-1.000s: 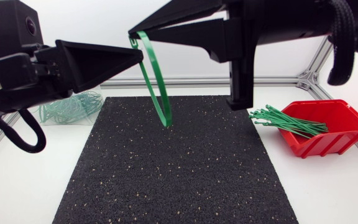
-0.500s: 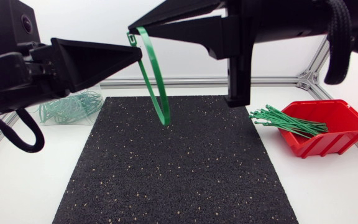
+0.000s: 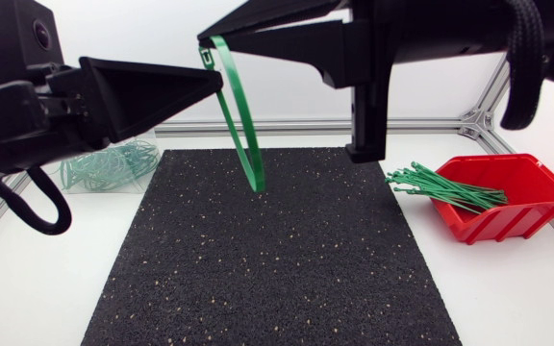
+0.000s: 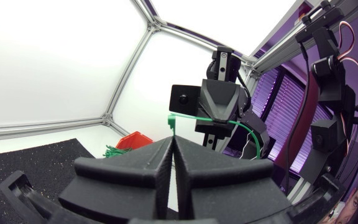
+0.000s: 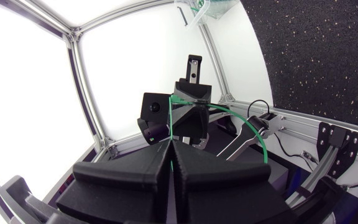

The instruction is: Take a green cable tie from the red box, thread the tail through the head to close it, then place it in the transparent bin on the left.

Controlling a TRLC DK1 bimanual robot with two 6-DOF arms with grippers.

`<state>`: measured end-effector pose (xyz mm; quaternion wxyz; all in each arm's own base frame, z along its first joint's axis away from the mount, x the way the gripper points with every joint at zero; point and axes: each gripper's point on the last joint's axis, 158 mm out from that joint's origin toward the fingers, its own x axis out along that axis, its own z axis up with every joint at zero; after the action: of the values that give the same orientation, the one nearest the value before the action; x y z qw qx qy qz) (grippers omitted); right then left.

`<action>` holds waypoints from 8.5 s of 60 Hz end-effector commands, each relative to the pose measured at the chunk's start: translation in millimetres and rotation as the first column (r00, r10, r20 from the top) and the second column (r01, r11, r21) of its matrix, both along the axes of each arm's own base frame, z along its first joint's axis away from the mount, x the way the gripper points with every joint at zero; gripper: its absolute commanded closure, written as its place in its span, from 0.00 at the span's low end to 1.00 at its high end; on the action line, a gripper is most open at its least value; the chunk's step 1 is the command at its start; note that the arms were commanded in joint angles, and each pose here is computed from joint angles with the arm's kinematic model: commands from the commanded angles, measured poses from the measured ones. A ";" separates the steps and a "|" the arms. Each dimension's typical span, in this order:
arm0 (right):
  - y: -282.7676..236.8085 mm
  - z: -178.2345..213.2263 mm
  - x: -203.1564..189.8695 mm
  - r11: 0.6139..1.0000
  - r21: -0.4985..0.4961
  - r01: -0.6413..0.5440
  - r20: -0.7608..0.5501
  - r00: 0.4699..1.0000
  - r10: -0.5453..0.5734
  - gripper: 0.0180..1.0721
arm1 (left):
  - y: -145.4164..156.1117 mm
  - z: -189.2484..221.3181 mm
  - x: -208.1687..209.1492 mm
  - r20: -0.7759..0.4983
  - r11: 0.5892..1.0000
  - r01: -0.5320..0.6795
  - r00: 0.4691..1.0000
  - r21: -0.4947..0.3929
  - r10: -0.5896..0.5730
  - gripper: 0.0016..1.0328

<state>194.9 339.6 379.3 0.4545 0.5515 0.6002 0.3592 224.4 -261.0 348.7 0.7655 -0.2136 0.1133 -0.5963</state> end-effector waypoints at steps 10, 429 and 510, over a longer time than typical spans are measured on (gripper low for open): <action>-1.7 -2.2 -8.3 1.000 0.003 -0.003 -0.032 0.999 0.003 0.94 | 0.6 -7.7 4.3 -0.027 1.000 0.000 1.000 -0.001 0.000 0.97; -55.8 -178.3 87.4 0.789 -0.614 0.006 0.349 0.899 0.265 0.05 | 145.4 -113.2 147.9 0.201 0.588 -0.489 0.850 0.645 0.487 0.97; -201.8 -185.3 105.2 0.449 -0.752 0.482 0.634 0.716 0.293 0.05 | 372.2 -132.9 265.7 0.496 -0.099 -0.691 0.404 0.716 0.769 0.03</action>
<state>301.9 156.1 201.5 0.8737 0.1071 0.4493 0.1529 508.6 123.9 201.7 0.9340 0.1565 0.3093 0.0868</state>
